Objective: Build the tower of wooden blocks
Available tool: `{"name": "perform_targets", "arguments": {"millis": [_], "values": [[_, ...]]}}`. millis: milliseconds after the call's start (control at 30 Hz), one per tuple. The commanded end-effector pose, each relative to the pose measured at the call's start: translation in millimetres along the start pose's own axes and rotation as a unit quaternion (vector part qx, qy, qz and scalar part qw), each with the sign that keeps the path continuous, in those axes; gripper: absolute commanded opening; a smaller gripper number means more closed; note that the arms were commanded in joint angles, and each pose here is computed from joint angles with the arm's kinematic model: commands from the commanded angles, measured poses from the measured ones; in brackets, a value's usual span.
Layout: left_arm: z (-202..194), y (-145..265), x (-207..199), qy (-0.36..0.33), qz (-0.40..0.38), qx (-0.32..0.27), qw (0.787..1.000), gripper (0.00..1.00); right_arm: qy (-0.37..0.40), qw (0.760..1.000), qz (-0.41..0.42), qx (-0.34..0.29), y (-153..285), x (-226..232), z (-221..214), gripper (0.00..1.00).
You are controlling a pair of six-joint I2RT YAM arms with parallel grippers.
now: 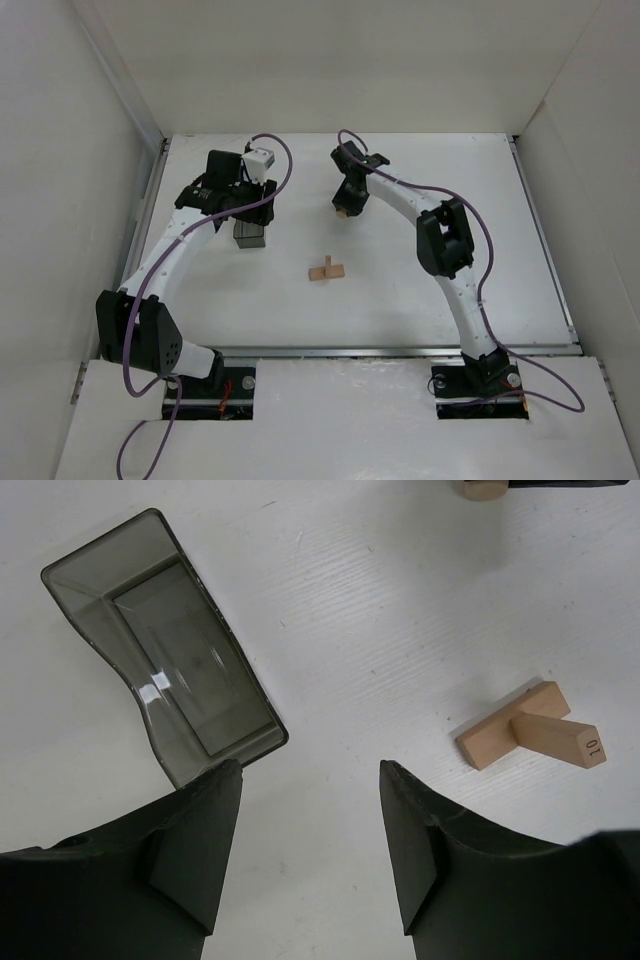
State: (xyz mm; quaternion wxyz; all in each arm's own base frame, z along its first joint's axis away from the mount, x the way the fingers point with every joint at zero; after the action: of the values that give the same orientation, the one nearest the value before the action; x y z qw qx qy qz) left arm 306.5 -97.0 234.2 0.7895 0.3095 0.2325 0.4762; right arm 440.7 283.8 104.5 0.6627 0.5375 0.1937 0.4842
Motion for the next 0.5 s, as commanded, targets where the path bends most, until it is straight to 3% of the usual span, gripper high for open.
{"name": "perform_targets", "arguments": {"millis": [0,233,333,400,467], "values": [[11,10,-2,-0.011,-0.001,-0.028,1.000,0.54,0.022,1.000,-0.011,-0.015,-9,-6,6,0.40],[11,10,-2,-0.011,-0.001,-0.028,1.000,0.54,0.073,0.997,0.007,-0.028,-9,-6,9,0.02],[11,10,-1,-0.011,0.003,-0.028,1.000,0.54,0.135,0.986,0.069,-0.067,16,2,21,0.00],[11,10,0,-0.011,0.008,-0.027,1.000,0.54,0.177,0.961,0.155,-0.142,68,19,45,0.00],[11,10,0,-0.011,0.008,-0.027,1.000,0.54,0.218,0.942,0.195,-0.165,84,8,40,0.00]]}}
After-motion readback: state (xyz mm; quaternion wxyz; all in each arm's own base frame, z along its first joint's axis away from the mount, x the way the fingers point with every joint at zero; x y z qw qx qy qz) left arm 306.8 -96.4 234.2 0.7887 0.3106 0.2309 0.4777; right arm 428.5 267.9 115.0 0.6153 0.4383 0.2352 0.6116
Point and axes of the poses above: each gripper's point midway between its finger pads, its own y axis back along the fingers, its own x axis along the line the jaws close on, z = x × y, the point moved 7 cm from there along y, back along the fingers, and after that the axes turned 1 degree about -y, right-handed, at the moved point
